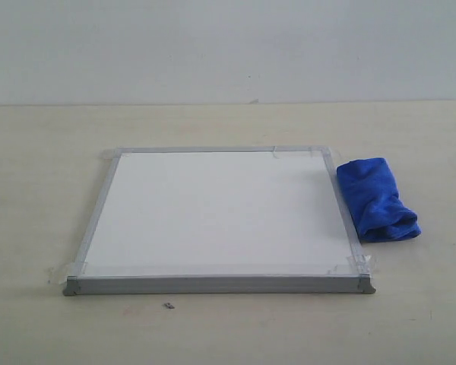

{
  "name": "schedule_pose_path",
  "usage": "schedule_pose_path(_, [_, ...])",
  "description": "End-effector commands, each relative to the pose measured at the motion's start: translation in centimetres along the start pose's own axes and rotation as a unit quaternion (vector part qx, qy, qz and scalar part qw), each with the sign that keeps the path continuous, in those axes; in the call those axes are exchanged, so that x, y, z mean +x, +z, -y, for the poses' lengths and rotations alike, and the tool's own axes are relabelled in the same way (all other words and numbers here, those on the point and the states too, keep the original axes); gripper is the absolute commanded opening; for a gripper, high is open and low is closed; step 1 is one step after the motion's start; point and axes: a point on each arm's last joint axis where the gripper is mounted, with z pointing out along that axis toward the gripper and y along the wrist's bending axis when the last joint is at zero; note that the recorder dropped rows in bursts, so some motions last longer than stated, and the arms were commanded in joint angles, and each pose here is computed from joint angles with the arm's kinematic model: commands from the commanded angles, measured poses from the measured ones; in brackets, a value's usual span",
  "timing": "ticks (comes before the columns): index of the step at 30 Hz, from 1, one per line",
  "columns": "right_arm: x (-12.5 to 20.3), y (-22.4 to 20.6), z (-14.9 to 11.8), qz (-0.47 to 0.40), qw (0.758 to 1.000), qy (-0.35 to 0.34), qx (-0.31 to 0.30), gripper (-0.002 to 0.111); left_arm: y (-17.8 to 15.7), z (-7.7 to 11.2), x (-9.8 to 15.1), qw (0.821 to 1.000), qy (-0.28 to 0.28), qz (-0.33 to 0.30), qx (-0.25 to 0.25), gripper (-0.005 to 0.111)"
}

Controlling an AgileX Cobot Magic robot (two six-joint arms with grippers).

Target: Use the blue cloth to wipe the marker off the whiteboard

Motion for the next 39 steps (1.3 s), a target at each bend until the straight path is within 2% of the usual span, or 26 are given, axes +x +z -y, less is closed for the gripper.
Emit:
schedule_pose_path(1, [-0.1, -0.04, 0.09, 0.007, 1.0, 0.022, 0.005, 0.0, 0.01, -0.01, 0.08, 1.0, -0.001, 0.001, 0.0, 0.004])
schedule_pose_path(4, [-0.09, -0.05, 0.3, 0.007, 0.999, 0.044, 0.017, 0.0, 0.01, -0.01, 0.08, 1.0, -0.001, 0.001, 0.0, 0.004])
schedule_pose_path(14, [-0.11, -0.05, 0.37, 0.007, 1.0, -0.001, 0.021, 0.0, 0.01, -0.01, 0.08, 1.0, -0.001, 0.001, 0.0, 0.004])
schedule_pose_path(21, [-0.12, -0.05, 0.35, 0.008, 1.0, -0.001, 0.02, 0.0, 0.01, -0.01, 0.08, 1.0, -0.001, 0.001, 0.0, 0.004])
schedule_pose_path(23, [-0.12, -0.05, 0.35, 0.007, 0.999, -0.025, 0.02, 0.0, 0.01, -0.01, 0.08, 1.0, -0.001, 0.001, 0.0, 0.004])
schedule_pose_path(39, [-0.06, -0.05, 0.35, 0.004, 1.0, -0.017, 0.02, 0.0, 0.01, -0.01, 0.08, 1.0, -0.001, 0.001, 0.0, 0.004])
